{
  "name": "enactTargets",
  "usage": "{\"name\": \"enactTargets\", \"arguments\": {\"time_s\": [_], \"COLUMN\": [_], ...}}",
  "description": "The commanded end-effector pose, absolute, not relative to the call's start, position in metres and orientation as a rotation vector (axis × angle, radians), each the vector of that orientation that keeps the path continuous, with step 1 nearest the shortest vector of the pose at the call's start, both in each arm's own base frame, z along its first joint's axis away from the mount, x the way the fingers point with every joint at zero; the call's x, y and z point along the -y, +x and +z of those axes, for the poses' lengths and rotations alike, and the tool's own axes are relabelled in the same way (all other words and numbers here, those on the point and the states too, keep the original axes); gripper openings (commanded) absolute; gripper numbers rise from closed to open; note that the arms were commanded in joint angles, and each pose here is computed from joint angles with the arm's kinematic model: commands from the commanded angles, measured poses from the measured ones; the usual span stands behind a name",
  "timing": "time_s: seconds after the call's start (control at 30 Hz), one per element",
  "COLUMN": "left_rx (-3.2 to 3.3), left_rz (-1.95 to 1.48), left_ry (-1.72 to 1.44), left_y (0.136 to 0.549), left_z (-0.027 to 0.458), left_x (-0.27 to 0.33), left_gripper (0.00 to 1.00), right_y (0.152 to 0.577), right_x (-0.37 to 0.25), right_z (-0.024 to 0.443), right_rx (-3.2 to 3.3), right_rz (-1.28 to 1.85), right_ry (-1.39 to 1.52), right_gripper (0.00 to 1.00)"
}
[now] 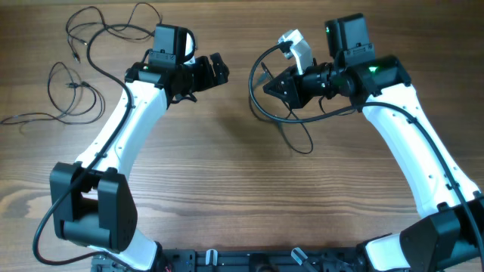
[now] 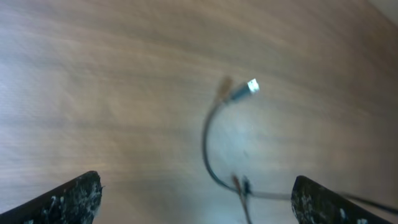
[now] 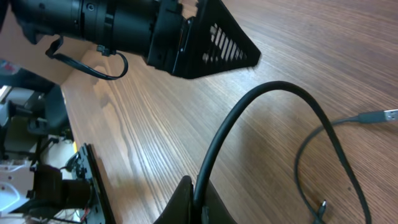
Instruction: Untangle cables
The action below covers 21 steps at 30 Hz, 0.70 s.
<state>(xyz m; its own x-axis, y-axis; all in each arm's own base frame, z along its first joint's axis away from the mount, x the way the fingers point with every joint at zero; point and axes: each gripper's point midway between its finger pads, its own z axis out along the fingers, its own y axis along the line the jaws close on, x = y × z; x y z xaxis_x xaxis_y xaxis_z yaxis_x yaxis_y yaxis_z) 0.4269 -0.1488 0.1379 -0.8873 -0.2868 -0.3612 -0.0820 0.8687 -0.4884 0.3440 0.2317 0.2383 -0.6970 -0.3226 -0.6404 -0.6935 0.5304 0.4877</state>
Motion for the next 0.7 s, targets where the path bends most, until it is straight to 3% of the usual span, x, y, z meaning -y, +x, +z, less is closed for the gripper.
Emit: {"name": "enactTargets", "arguments": {"time_s": [0.0,0.13,0.37,0.67], "left_rx": [-2.589,-2.377,-2.394,-2.502], "left_rz": [-1.125,-1.711,-2.032,-2.093], "left_ry": [-0.462,-0.6,-0.842,-0.765], "left_y": [0.418,0.432,0.414,0.391], "left_z": [0.164,0.231,0.252,0.254], "left_x": [0.184,0.174,0.169,0.214], "left_gripper": [1.0,1.0,1.0,1.0], "right_y": [0.333,0.329,0.329,0.323], "right_x": [-0.243,-0.242,-0.247,-0.266], "right_z": [0.251,0.247,0.248,0.251], "right_rx": [-2.221,-2.226,-2.195,-2.166], "right_rz": [1.071,1.062,1.059,1.045], "right_ry": [-0.915,-0.946,-0.978,-1.02], "right_gripper": [0.04,0.04,0.04,0.04]}}
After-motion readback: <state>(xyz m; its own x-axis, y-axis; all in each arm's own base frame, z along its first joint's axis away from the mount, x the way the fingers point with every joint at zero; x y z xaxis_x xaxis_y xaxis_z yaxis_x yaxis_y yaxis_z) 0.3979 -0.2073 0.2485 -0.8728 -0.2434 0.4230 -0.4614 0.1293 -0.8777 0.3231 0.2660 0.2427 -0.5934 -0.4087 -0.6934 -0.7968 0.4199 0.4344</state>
